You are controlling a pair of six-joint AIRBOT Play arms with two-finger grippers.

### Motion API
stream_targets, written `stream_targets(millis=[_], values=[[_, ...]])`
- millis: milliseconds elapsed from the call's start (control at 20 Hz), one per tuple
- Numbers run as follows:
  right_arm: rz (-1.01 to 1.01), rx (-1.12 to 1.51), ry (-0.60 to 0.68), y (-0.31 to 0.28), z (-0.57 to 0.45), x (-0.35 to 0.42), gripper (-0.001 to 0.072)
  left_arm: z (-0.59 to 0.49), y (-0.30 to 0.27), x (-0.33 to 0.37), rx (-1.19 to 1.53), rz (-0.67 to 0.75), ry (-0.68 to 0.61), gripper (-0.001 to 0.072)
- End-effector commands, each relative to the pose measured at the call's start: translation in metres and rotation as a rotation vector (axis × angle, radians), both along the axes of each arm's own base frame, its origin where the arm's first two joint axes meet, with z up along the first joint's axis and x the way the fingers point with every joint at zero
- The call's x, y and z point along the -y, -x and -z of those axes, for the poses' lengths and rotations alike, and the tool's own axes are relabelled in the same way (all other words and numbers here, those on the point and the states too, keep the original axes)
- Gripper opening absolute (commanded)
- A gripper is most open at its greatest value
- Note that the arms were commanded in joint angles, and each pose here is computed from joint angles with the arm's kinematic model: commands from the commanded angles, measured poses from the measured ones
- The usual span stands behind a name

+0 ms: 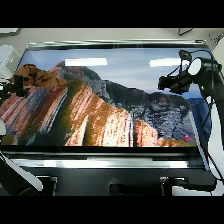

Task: Fold the clothes and pants, and hang the long-sleeved shirts on hangers.

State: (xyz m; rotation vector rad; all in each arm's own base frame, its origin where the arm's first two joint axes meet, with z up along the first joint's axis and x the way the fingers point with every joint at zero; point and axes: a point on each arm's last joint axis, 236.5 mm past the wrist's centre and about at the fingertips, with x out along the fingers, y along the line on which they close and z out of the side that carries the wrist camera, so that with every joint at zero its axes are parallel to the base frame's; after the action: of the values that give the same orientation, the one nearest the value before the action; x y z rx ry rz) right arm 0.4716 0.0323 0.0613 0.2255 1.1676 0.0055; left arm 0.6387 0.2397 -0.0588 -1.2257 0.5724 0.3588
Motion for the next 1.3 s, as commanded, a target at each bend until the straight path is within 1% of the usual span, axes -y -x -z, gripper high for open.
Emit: stream_targets(millis=[0,100,300,350,450,500,550,700,750,850,900,950,1050,1100,1150,1200,1250], values=[[-0.003,-0.026,-0.026,0.006,0.002,-0.006,0.063,0.007,-0.027,-0.005,0.102,-0.097,-0.017,0.0705],[0.005,-0.036,-0.038,0.007,0.002,-0.008,0.063,0.017,-0.031,-0.001,0.104,-0.112,-0.023,0.0705],[0.002,-0.066,-0.07,0.014,0.003,-0.015,0.063,0.008,-0.04,-0.015,0.169,-0.203,-0.04,0.0694],[0.005,-0.077,-0.077,0.017,0.004,-0.017,0.063,0.006,-0.041,-0.016,0.176,-0.211,-0.047,0.0638],[0.003,-0.106,-0.091,0.023,0.005,-0.02,0.063,0.006,-0.043,-0.015,0.182,-0.216,-0.055,0.0438],[-0.002,-0.125,-0.102,0.028,0.005,-0.023,0.063,0.008,-0.043,-0.014,0.179,-0.214,-0.054,0.0272],[-0.009,-0.151,-0.114,0.035,0.006,-0.026,0.063,0.012,-0.043,-0.011,0.169,-0.204,-0.052,0.0013],[-0.025,-0.199,-0.129,0.05,0.002,-0.031,0.063,0.017,-0.039,0.013,0.121,-0.097,-0.021,0.0018],[-0.031,-0.182,-0.122,0.049,-0.002,-0.029,0.063,0.001,-0.04,0.024,0.13,-0.023,-0.075,0.0017],[-0.049,-0.087,-0.068,0.036,-0.015,-0.019,0.063,-0.064,-0.045,0.046,0.209,0.136,-0.282,0.0017],[-0.055,-0.014,-0.032,0.026,-0.027,-0.012,0.063,-0.111,-0.044,0.057,0.261,0.224,-0.444,0.0017],[-0.044,0.082,0.005,0.013,-0.044,-0.003,0.063,-0.159,-0.039,0.07,0.3,0.282,-0.57,0.0017],[-0.017,0.319,0.041,-0.014,-0.097,0.006,0.063,-0.259,-0.011,0.114,0.364,0.395,-0.768,0.0017],[-0.004,0.448,0.045,-0.024,-0.13,0.008,0.063,-0.305,0.013,0.146,0.38,0.471,-0.869,0.0017],[0.008,0.581,0.043,-0.03,-0.167,0.009,0.0629,-0.341,0.039,0.178,0.392,0.541,-0.949,0.0017],[0.018,0.688,0.042,-0.029,-0.2,0.01,0.0625,-0.37,0.069,0.216,0.407,0.618,-0.996,0.0017],[0.024,0.777,0.04,-0.022,-0.231,0.011,0.0589,-0.39,0.097,0.252,0.427,0.685,-0.994,0.0017]])
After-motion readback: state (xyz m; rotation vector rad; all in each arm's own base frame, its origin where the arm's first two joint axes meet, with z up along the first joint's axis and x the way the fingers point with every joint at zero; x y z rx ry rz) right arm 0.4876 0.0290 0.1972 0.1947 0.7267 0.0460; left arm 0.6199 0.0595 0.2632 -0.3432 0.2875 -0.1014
